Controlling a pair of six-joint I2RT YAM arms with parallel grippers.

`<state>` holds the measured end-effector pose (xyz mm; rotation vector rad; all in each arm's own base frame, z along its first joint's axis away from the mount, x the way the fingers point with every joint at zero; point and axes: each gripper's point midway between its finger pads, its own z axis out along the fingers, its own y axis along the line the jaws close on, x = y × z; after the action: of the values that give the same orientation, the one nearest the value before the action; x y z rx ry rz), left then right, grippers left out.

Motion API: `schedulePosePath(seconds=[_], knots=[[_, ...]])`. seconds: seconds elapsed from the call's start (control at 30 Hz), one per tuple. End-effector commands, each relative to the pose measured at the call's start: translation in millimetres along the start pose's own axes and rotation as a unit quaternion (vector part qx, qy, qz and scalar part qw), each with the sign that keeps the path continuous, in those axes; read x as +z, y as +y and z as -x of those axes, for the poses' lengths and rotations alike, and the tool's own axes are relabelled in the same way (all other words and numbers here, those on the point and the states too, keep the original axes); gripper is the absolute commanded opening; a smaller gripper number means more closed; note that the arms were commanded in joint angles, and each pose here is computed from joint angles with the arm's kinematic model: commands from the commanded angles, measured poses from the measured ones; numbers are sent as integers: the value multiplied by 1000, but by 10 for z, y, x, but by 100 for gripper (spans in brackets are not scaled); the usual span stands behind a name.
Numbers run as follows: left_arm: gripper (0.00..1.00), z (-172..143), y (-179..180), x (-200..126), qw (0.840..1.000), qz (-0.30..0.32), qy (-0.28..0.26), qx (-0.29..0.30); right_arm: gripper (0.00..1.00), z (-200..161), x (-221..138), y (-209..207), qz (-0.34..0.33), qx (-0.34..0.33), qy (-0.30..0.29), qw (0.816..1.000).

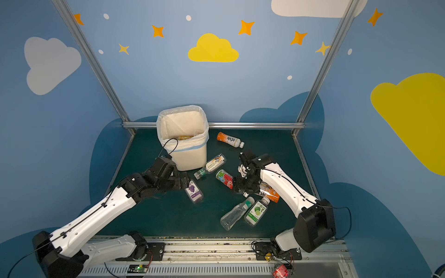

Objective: Throw the plastic bottles in the bin
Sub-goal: Pick up the plastic bottle from the bottom-right of the table.

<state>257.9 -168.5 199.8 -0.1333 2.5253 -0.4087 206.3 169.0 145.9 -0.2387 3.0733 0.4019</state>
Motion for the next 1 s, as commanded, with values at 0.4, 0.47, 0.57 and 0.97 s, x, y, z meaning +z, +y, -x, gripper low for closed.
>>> schedulePosePath(seconds=[0.4,0.47,0.57,0.97], knots=[[100,38,-470,335,995,-61,55,56,75,-952,-57,-766,-66,212,-14,975],[100,45,-508,359,994,-64,61,62,75,-990,-9,-793,-63,221,-17,973],[100,49,-548,379,993,-70,65,65,75,-1027,92,-820,-61,232,-9,971],[100,21,-527,374,993,-69,68,61,76,-781,374,-797,-43,240,6,970]])
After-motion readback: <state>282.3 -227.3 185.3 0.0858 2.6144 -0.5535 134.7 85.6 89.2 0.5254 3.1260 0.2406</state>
